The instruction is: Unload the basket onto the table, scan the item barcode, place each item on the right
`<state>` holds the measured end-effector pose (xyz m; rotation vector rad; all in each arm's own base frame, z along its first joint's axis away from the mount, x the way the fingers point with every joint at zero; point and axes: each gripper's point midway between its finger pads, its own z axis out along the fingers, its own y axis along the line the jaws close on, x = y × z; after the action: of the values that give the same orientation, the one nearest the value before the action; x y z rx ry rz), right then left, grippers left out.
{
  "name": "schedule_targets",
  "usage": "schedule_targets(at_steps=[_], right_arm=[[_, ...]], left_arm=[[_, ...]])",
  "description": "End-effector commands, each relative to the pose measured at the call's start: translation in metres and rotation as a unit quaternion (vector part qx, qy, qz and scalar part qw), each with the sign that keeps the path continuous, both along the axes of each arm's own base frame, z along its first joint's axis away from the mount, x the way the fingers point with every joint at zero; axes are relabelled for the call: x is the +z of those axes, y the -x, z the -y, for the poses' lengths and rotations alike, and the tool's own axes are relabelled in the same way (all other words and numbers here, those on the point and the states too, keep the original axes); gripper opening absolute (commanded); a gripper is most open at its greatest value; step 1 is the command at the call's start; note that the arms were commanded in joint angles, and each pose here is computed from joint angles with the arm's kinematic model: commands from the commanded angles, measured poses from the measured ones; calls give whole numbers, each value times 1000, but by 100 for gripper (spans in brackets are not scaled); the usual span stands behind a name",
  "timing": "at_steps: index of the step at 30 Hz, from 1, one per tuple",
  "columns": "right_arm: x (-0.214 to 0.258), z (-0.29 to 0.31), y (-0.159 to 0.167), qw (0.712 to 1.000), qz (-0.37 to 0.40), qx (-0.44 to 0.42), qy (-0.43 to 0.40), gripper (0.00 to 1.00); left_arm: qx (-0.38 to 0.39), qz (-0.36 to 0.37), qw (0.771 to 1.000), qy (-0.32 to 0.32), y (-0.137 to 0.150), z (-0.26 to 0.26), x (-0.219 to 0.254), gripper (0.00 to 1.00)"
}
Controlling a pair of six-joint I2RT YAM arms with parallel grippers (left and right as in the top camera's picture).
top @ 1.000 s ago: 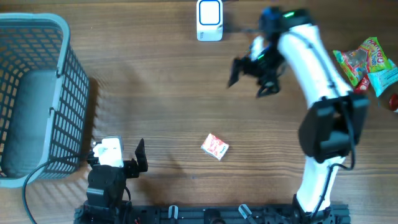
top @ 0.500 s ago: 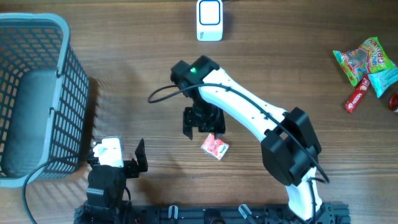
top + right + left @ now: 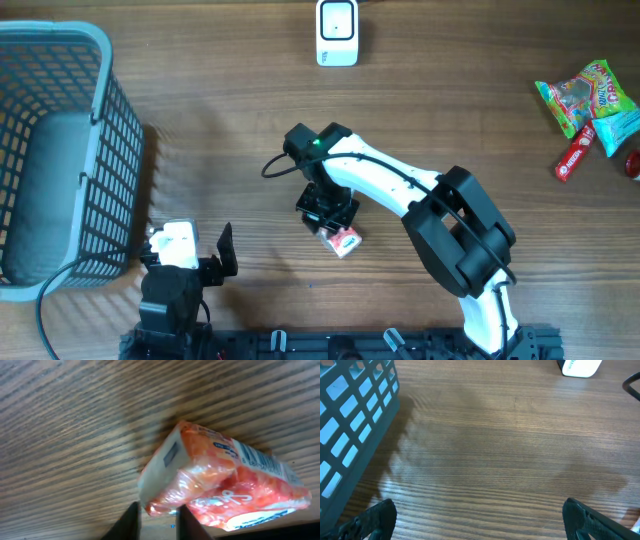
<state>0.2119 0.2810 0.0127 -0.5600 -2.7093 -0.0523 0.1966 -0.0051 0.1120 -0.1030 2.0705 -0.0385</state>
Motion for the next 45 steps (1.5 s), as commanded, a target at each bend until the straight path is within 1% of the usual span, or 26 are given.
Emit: schedule_targets(at_steps=[1,4,6,8,10,11,12,15,17,19,20,22,23,24,26,29,30,31,32,33,34,35,37,41,43,45], right_arm=[[-3,9,-4,1000,12,0,25,79],[-4,10,-6,999,17,0,27,83],[-6,17,-11,998,35,5,49,80],[-8,24,-17,996,53,10,67,57],[-9,27,-21,995,64,12,76,14],[-9,27,-22,995,67,13,76,5],[-9,26,-24,995,72,17,72,5],[-4,-5,-47,985,119,126,-23,5],[18,-19,-68,955,160,237,-73,5],[46,-22,-79,893,184,396,-108,5],[51,-12,-78,865,177,459,-98,4],[49,6,-76,843,157,510,-68,5],[49,16,-74,836,144,528,-50,6],[50,28,-77,830,137,541,-21,19],[53,45,-89,821,140,553,40,100],[54,52,-84,823,124,553,48,100],[52,42,-77,829,124,545,13,100],[50,22,-76,835,142,531,-33,93],[49,5,-78,843,162,509,-64,56],[49,-3,-83,848,179,493,-72,40],[49,-17,-99,859,220,456,-75,4],[46,-26,-110,859,247,441,-81,5],[32,-31,-117,864,263,423,-77,4],[4,-29,-119,874,246,413,-65,5],[2,-22,-118,884,239,400,-45,4],[1,-14,-107,891,213,398,-40,4]], left_arm=[[10,1,1000,2,0,-3,-1,100],[10,1,1000,2,0,-3,-1,100],[10,1,1000,2,0,-3,-1,100],[10,1,1000,2,0,-3,-1,100],[10,1,1000,2,0,-3,-1,100],[10,1,1000,2,0,-3,-1,100],[10,1,1000,2,0,-3,-1,100],[10,1,1000,2,0,-3,-1,100],[10,1,1000,2,0,-3,-1,100],[10,1,1000,2,0,-3,-1,100],[10,1,1000,2,0,-3,-1,100],[10,1,1000,2,0,-3,-1,100],[10,1,1000,2,0,-3,-1,100],[10,1,1000,2,0,-3,-1,100],[10,1,1000,2,0,-3,-1,100],[10,1,1000,2,0,-3,-1,100],[10,1,1000,2,0,-3,-1,100],[10,1,1000,2,0,-3,-1,100],[10,1,1000,2,0,-3,-1,100],[10,1,1000,2,0,-3,-1,100],[10,1,1000,2,0,-3,-1,100],[10,1,1000,2,0,-3,-1,100],[10,1,1000,2,0,-3,-1,100],[10,1,1000,2,0,-3,-1,100],[10,1,1000,2,0,-3,-1,100],[10,1,1000,2,0,-3,-1,100]])
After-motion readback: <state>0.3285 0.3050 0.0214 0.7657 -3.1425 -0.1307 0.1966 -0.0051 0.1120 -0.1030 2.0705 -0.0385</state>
